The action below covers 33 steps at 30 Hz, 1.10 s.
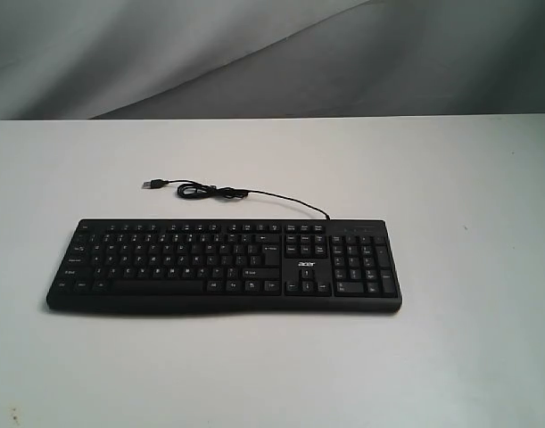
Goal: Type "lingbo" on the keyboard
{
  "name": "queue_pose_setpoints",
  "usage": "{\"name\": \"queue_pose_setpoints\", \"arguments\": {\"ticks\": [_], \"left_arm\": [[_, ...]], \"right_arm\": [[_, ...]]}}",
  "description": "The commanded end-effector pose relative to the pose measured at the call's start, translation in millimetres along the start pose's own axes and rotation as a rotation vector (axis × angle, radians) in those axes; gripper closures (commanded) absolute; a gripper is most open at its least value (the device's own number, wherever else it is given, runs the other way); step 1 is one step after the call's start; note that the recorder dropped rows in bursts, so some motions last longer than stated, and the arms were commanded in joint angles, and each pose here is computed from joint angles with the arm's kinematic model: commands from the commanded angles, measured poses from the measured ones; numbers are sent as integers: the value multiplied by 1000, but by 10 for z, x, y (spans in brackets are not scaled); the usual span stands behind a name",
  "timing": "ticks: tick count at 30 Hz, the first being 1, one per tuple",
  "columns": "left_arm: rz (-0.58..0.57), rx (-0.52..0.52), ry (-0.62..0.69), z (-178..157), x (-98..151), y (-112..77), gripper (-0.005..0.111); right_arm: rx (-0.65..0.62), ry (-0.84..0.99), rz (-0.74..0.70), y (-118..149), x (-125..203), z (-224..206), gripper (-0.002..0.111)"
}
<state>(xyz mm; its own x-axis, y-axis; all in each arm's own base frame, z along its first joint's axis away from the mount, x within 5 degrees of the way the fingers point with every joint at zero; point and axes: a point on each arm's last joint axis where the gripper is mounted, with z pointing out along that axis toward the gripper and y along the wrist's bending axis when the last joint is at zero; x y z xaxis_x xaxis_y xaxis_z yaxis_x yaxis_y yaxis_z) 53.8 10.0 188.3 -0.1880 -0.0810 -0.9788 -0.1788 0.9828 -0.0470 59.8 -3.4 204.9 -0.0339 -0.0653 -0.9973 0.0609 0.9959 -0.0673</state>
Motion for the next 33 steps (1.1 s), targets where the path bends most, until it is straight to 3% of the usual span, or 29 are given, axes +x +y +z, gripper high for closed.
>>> {"name": "queue_pose_setpoints", "arguments": {"ticks": [1,6,11,20,27,33], "left_arm": [[-12,1,-3,2,9,-1,106],[-12,1,-3,2,9,-1,106],[-12,1,-3,2,9,-1,106],[-12,1,-3,2,9,-1,106],[-12,1,-3,2,9,-1,106],[-12,1,-3,2,9,-1,106]], "right_arm": [[31,-118,5,-25,-97,-8,108],[32,-123,5,-26,-101,-8,108],[62,-270,9,-54,-232,-36,108],[49,-339,166,-66,-287,-54,108],[20,-328,114,-70,-884,-230,108],[3,-251,97,-64,-1056,-251,108]]}}
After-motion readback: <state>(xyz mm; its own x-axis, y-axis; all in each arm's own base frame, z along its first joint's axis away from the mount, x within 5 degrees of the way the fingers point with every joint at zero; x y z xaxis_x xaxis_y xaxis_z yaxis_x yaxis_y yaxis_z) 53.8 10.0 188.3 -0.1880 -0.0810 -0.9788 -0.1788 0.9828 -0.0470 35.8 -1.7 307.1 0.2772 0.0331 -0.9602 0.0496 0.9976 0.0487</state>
